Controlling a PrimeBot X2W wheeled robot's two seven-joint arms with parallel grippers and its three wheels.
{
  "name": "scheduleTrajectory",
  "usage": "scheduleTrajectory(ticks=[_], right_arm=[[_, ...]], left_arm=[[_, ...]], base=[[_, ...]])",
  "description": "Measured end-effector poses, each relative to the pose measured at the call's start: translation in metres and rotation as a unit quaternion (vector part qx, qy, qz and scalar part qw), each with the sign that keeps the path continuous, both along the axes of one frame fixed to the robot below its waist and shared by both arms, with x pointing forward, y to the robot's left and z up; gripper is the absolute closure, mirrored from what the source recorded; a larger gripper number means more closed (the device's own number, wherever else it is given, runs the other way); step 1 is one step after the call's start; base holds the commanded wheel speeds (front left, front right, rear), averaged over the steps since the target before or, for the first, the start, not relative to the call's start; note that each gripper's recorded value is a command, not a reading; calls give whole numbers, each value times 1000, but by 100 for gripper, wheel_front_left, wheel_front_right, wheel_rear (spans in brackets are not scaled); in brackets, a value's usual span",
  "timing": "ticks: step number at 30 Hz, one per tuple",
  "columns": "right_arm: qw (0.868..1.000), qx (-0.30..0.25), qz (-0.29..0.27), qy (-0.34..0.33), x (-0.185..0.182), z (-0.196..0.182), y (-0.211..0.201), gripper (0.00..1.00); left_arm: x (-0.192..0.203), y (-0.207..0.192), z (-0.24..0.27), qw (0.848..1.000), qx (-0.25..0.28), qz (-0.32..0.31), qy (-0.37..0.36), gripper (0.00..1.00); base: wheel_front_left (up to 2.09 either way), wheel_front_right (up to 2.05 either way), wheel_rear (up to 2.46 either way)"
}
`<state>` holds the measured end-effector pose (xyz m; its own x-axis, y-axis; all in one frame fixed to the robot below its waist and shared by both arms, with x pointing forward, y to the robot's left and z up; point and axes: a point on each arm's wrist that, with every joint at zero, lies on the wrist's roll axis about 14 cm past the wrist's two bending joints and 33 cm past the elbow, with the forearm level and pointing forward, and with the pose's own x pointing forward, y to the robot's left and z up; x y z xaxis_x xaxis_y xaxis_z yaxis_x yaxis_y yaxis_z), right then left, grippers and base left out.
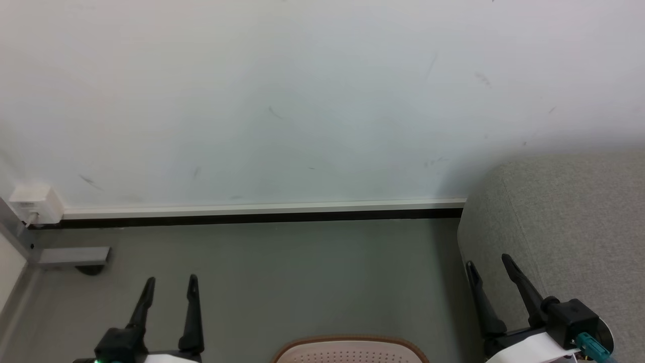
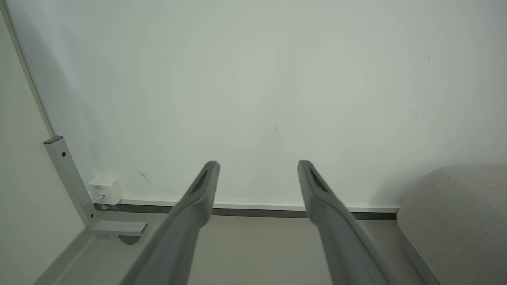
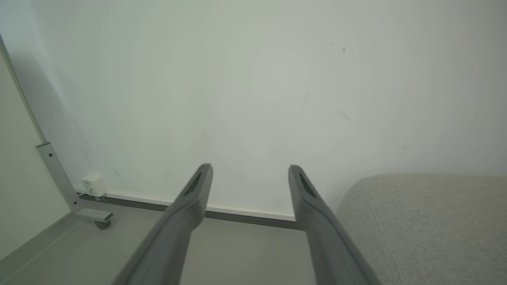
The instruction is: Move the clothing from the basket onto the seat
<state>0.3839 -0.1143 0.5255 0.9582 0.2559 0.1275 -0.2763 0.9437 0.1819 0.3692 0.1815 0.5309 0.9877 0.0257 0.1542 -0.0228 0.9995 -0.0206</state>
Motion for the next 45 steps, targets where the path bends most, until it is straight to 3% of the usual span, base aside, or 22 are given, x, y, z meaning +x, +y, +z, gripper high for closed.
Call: scheduleTrajectory(ticks=[26, 45], right_arm=[[1000, 10, -13, 4, 3, -1, -8, 0], [999, 17, -32, 10, 40, -8, -26, 0]], left_arm=[[9, -11, -6, 1000, -19, -15, 9, 0], [55, -41, -34, 996, -44, -58, 45, 0]], base=[[0, 0, 0], [0, 0, 0]])
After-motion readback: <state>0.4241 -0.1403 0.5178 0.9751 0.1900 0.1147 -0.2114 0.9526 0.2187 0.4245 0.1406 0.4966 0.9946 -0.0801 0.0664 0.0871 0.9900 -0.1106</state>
